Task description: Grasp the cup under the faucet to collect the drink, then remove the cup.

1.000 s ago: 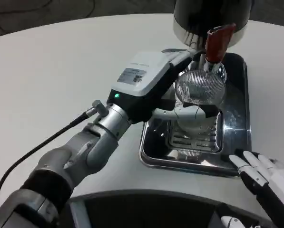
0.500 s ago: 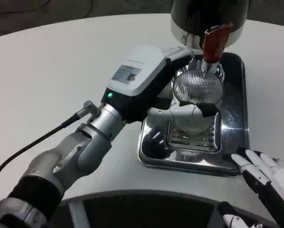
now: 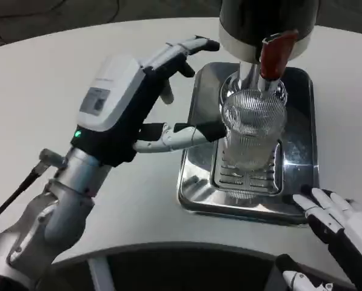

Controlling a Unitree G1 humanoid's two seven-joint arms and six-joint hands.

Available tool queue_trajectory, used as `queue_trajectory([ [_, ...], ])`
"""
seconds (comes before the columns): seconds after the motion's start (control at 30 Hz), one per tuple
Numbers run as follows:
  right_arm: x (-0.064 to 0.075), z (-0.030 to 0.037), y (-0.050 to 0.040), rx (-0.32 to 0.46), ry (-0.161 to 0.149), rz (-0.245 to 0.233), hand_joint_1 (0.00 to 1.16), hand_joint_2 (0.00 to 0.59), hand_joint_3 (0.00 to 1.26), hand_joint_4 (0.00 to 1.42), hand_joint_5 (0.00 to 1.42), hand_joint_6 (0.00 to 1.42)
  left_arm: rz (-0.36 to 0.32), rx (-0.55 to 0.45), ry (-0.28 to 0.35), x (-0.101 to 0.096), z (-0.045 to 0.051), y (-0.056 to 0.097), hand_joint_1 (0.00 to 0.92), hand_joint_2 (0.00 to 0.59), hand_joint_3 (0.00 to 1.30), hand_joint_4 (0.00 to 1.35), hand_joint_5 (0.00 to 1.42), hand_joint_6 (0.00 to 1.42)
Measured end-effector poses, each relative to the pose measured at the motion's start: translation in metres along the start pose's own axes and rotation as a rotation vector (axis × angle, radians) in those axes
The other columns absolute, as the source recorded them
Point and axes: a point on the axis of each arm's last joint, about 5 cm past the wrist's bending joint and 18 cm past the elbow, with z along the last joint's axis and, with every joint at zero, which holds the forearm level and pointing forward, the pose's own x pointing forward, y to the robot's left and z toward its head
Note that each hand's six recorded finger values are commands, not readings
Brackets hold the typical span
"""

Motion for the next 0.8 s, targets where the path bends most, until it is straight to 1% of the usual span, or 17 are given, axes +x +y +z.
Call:
queue_trajectory([
  [0.1, 0.001, 0.0001, -0.0004, 0.0, -0.002, -0.004, 0.24, 0.426, 0.1, 0.0, 0.0, 0.0, 0.069, -0.06, -0.011, -0.005, 0.0053, 0.012, 0.027, 0.1, 0.46, 0.43, 0.59, 0.92],
  [0.13, 0.001, 0.0001, -0.0004, 0.0, -0.002, -0.004, 0.24, 0.426, 0.1, 0.0, 0.0, 0.0, 0.092, -0.094, -0.018, -0.005, 0.0075, 0.017, 0.021, 0.102, 0.47, 0.46, 0.6, 0.86],
  [0.17, 0.001, 0.0002, -0.0004, 0.0, -0.002, -0.005, 0.24, 0.426, 0.1, 0.0, 0.0, 0.0, 0.106, -0.116, -0.027, -0.004, 0.009, 0.021, 0.018, 0.107, 0.47, 0.47, 0.58, 0.77],
  [0.2, 0.001, 0.0004, -0.0004, 0.001, -0.004, -0.005, 0.24, 0.426, 0.1, 0.0, 0.0, 0.0, 0.115, -0.144, -0.037, -0.002, 0.0107, 0.025, 0.016, 0.113, 0.47, 0.47, 0.58, 0.74],
  [0.27, 0.001, 0.0012, 0.0, 0.003, -0.01, -0.003, 0.24, 0.426, 0.1, 0.0, 0.0, 0.0, 0.11, -0.215, -0.057, 0.002, 0.0142, 0.032, 0.004, 0.117, 0.46, 0.48, 0.56, 0.69],
  [0.3, 0.002, 0.0016, 0.0003, 0.004, -0.013, -0.002, 0.24, 0.426, 0.1, 0.0, 0.0, 0.0, 0.102, -0.241, -0.064, 0.003, 0.0154, 0.034, 0.001, 0.119, 0.42, 0.42, 0.49, 0.6],
  [0.37, 0.002, 0.0023, 0.0008, 0.005, -0.017, 0.0, 0.24, 0.426, 0.1, 0.0, 0.0, 0.0, 0.058, -0.343, -0.061, 0.007, 0.0176, 0.04, 0.0, 0.116, 0.35, 0.35, 0.39, 0.49],
  [0.4, 0.002, 0.0024, 0.0008, 0.005, -0.018, 0.0, 0.24, 0.426, 0.1, 0.0, 0.0, 0.0, 0.03, -0.407, -0.05, 0.011, 0.0177, 0.043, 0.0, 0.118, 0.33, 0.33, 0.37, 0.46],
  [0.43, 0.002, 0.0025, 0.0008, 0.005, -0.018, 0.0, 0.24, 0.426, 0.1, 0.0, 0.0, 0.0, -0.002, -0.472, -0.04, 0.015, 0.0175, 0.046, 0.0, 0.114, 0.32, 0.3, 0.35, 0.43],
  [0.47, 0.002, 0.0026, 0.0008, 0.005, -0.019, 0.0, 0.24, 0.426, 0.1, 0.0, 0.0, 0.0, -0.039, -0.546, -0.035, 0.02, 0.0175, 0.049, 0.0, 0.117, 0.28, 0.25, 0.3, 0.38],
  [0.53, 0.002, 0.0028, 0.0009, 0.005, -0.02, 0.0, 0.24, 0.426, 0.1, 0.0, 0.0, 0.0, -0.112, -0.654, -0.045, 0.03, 0.0191, 0.055, 0.0, 0.116, 0.24, 0.21, 0.26, 0.32],
  [0.6, 0.003, 0.0028, 0.0009, 0.005, -0.021, 0.0, 0.24, 0.426, 0.1, 0.0, 0.0, 0.0, -0.179, -0.729, -0.061, 0.039, 0.0211, 0.061, 0.0, 0.118, 0.18, 0.17, 0.23, 0.29],
  [0.67, 0.002, 0.0028, 0.001, 0.005, -0.02, 0.0, 0.24, 0.426, 0.1, 0.0, 0.0, 0.0, -0.229, -0.779, -0.067, 0.046, 0.0217, 0.065, 0.0, 0.121, 0.14, 0.11, 0.18, 0.24],
  [0.7, 0.002, 0.0028, 0.001, 0.006, -0.02, 0.001, 0.24, 0.426, 0.1, 0.0, 0.0, 0.0, -0.277, -0.817, -0.071, 0.053, 0.022, 0.068, 0.0, 0.123, 0.12, 0.08, 0.17, 0.2],
  [0.8, 0.002, 0.0029, 0.0013, 0.005, -0.018, 0.001, 0.24, 0.426, 0.1, 0.0, 0.0, 0.0, -0.375, -0.889, -0.084, 0.066, 0.025, 0.074, 0.0, 0.107, 0.1, 0.06, 0.14, 0.17],
])
